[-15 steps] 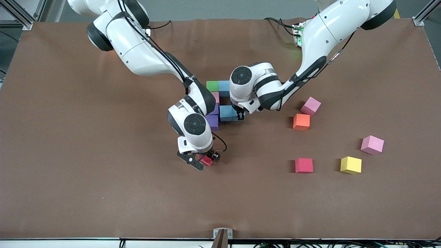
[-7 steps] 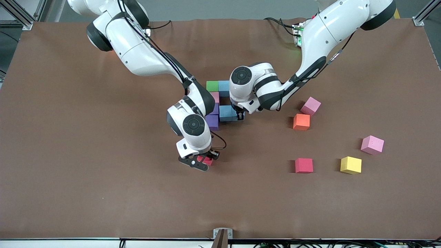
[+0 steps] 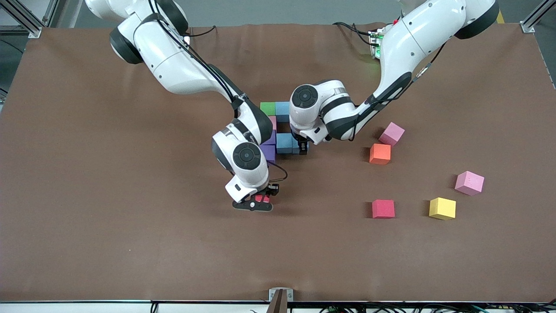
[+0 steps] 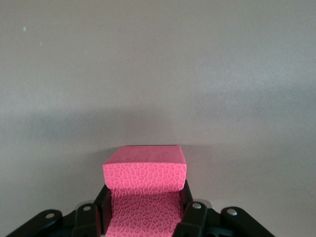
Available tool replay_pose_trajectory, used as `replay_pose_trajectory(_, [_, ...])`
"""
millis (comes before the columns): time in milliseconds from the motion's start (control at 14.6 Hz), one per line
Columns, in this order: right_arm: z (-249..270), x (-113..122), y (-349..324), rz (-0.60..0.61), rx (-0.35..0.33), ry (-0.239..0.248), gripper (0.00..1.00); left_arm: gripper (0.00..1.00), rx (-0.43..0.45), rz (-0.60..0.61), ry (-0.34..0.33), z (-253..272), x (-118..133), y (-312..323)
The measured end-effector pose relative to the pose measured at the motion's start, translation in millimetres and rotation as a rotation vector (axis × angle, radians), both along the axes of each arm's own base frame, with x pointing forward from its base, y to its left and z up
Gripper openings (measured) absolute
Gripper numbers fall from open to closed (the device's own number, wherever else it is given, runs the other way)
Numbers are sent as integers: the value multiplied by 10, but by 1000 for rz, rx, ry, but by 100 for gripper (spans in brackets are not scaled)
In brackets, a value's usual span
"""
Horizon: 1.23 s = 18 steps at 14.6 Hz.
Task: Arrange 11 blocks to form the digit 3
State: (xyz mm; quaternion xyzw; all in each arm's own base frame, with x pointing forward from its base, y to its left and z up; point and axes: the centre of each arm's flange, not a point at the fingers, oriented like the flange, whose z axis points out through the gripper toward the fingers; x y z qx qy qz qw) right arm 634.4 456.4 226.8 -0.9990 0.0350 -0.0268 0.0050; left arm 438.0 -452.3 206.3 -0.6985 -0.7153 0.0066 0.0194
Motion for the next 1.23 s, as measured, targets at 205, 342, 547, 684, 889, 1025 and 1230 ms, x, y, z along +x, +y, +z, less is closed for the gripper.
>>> replay_pose_trajectory(205, [14,-157,52,26,-10,18,56,100,-4,6,-5,22,71,36])
replay_pose_trajectory(342, [-53,-265,86,41,-3,15,56,100,-8,8,-13,67,122,38])
replay_pose_trajectory(547, [-60,-333,63,50,12,-11,56,100,-5,6,-36,205,184,46])
replay_pose_trajectory(684, [-60,-371,63,55,15,-13,56,100,4,4,-59,350,219,57])
replay_pose_trajectory(889, [-60,-484,92,67,12,2,56,100,29,2,-77,616,353,141])
replay_pose_trajectory(1025, [-60,-554,96,73,13,8,56,100,32,10,-80,816,514,260])
replay_pose_trajectory(1230, [-68,-626,81,77,30,-7,56,100,24,41,-93,1065,838,536])
